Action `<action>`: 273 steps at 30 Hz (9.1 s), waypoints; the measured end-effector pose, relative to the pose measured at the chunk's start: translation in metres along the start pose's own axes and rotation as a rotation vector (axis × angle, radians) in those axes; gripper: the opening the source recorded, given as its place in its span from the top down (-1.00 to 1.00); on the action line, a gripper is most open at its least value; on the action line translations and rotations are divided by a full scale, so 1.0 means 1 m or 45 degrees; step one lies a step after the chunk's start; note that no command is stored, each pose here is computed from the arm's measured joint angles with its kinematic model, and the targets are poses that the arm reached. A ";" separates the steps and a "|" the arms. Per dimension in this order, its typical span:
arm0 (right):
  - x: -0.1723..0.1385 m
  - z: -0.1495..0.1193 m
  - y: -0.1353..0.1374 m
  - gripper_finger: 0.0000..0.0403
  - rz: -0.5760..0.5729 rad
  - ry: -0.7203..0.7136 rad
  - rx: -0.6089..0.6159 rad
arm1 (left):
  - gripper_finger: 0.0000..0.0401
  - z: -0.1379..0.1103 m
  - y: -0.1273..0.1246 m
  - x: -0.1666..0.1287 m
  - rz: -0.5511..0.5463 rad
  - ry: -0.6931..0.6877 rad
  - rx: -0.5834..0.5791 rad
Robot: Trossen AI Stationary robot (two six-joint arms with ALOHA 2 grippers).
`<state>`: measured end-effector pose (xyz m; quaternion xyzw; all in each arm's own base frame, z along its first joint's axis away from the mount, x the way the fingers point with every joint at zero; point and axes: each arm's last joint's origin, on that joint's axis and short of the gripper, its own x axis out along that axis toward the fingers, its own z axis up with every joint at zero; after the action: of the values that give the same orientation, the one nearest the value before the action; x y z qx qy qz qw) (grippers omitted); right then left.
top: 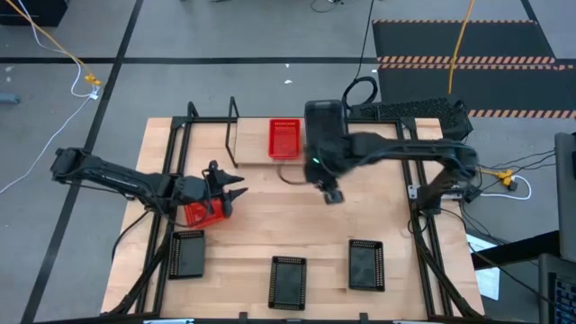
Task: Stack baskets on shelf by color
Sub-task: Stack the red bin on top of the red bins on the shelf, then put the right black bin on the shelf
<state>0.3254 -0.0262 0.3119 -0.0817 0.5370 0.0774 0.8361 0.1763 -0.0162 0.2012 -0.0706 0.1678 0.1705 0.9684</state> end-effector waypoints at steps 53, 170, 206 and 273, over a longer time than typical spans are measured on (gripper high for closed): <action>0.050 -0.054 0.039 0.34 -0.514 -0.462 -0.172 | 0.88 -0.010 -0.023 0.048 -0.009 0.734 -0.466; 0.179 0.018 0.060 0.91 0.259 -0.483 0.090 | 0.33 0.011 0.009 0.028 0.441 0.454 0.005; 0.066 0.007 -0.122 1.00 -0.360 -0.666 0.121 | 0.33 0.016 0.015 0.032 0.462 0.404 -0.005; 0.026 0.005 -0.082 0.16 -0.262 -0.796 0.118 | 0.33 0.015 0.014 0.032 0.457 0.416 -0.022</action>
<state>0.3582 -0.1041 0.2948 -0.0698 0.2463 -0.0107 0.9666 0.2040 0.0100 0.2034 -0.0746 0.3305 0.3274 0.8820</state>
